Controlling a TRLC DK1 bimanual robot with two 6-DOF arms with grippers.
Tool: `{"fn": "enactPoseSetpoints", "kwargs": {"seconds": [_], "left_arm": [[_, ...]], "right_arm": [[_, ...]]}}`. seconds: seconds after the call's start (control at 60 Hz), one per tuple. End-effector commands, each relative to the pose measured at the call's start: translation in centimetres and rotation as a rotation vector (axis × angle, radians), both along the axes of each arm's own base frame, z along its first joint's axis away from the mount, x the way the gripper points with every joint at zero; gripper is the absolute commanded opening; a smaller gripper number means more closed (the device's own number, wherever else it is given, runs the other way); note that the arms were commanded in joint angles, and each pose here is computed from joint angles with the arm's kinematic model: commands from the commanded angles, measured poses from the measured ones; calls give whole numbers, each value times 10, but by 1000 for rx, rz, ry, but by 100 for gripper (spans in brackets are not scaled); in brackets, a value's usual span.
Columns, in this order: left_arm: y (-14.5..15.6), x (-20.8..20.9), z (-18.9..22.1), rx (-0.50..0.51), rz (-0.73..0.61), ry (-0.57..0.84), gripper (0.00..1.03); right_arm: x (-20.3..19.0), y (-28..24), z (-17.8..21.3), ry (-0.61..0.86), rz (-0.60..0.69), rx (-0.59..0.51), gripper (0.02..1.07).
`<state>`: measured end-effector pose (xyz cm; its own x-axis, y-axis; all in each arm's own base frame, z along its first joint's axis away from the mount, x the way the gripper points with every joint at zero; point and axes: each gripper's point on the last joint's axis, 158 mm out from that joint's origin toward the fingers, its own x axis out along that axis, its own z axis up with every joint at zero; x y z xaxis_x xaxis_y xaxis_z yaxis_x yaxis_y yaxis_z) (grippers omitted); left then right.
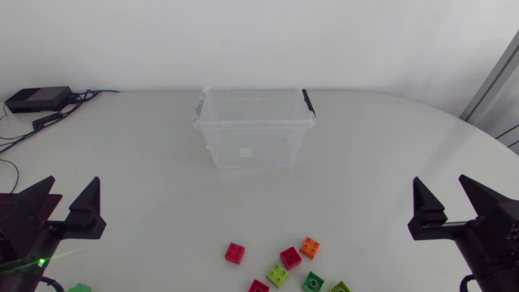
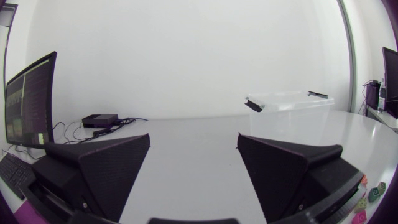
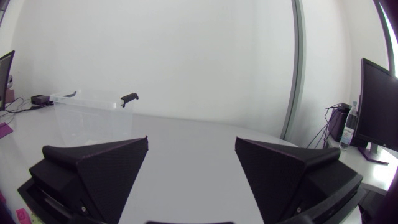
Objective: Pick up the duplo bricks and place them in the container
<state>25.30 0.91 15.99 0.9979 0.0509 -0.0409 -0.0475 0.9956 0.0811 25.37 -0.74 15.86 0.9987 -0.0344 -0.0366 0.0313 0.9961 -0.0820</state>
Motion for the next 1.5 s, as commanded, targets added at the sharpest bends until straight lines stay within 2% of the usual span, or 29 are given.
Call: {"fn": "enactPoseSetpoints", "kwargs": {"seconds": [0.0,0.35,0.65,0.917,1.017,1.233,1.383,1.483], "left_arm": [[-2,0,-7,-15,-7,9,98],[-2,0,-6,-13,-8,4,98],[-14,0,-5,-15,-55,1,98],[-19,-1,25,-11,-78,8,98],[-30,8,32,-18,-113,91,98],[-51,39,21,1,-165,398,98],[-72,47,-4,79,-226,663,98],[-76,48,-14,140,-257,737,98]], "right_arm": [[0,2,-10,21,10,16,103],[0,2,-10,21,10,16,103],[0,5,-10,22,24,16,103],[0,5,2,-8,21,17,103],[-1,9,7,-14,36,30,103],[5,13,26,-14,54,42,103],[23,18,22,96,73,43,103],[35,19,14,176,71,69,103]]}}
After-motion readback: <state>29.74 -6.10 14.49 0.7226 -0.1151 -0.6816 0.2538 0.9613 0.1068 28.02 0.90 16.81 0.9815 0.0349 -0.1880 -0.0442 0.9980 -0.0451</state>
